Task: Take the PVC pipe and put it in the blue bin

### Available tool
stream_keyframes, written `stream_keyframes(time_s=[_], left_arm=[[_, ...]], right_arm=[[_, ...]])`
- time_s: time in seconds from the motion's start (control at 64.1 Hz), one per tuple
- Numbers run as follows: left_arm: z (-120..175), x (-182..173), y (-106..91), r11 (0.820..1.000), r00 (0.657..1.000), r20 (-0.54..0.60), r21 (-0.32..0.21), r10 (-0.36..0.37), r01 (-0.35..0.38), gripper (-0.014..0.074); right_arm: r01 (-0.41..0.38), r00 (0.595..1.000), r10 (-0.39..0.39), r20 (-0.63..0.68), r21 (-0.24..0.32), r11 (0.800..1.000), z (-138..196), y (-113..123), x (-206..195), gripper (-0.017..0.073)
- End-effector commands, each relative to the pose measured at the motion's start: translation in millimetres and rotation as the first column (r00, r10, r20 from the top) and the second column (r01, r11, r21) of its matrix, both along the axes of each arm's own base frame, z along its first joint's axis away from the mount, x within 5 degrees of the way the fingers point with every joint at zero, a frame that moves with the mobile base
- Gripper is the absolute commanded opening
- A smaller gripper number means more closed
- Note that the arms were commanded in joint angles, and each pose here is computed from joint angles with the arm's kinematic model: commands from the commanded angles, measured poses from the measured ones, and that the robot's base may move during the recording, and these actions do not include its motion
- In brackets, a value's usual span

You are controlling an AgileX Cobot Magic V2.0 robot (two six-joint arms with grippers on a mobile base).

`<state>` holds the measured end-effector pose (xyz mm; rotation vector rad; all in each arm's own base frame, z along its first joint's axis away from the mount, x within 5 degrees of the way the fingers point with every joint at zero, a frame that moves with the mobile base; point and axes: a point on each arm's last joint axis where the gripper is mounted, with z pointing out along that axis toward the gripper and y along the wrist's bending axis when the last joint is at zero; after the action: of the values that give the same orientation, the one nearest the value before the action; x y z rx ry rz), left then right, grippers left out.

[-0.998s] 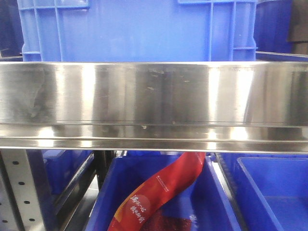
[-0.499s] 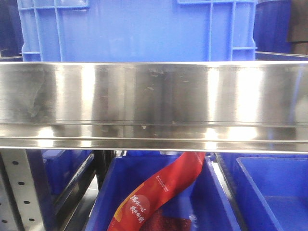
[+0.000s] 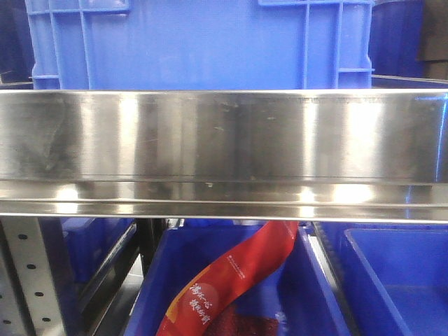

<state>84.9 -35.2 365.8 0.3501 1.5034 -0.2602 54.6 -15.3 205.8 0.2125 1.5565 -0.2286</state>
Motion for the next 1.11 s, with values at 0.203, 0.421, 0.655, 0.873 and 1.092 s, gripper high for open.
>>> stream_keyframes(time_s=[0.203,0.421,0.655,0.873,1.092], left_arm=[[2.4,-1.4,1.0,1.0,1.0,0.022,-0.016,0.005,-0.004,-0.0111],[2.4,-1.4,1.0,1.0,1.0,0.022,-0.016,0.005,-0.004,-0.0111],[2.4,-1.4,1.0,1.0,1.0,0.022,-0.016,0.005,-0.004,-0.0111],[2.4,-1.4,1.0,1.0,1.0,0.022,-0.016,0.005,-0.004,-0.0111],[2.4,-1.4,1.0,1.0,1.0,0.022,-0.016,0.005,-0.004,-0.0111]], right_arm=[[0.001,0.999,0.0,0.048,-0.028,1.0,4.8,-0.2,-0.5,-0.0168],[-0.026,0.997,0.029,0.074,-0.041,0.999,7.4,1.3,-0.3,-0.0168],[-0.028,0.997,0.031,0.074,-0.041,0.999,7.4,1.4,-0.3,-0.0168],[-0.028,0.997,0.031,0.074,-0.041,0.999,7.4,1.4,-0.3,-0.0168],[-0.028,0.997,0.031,0.074,-0.041,0.999,7.4,1.4,-0.3,-0.0168]])
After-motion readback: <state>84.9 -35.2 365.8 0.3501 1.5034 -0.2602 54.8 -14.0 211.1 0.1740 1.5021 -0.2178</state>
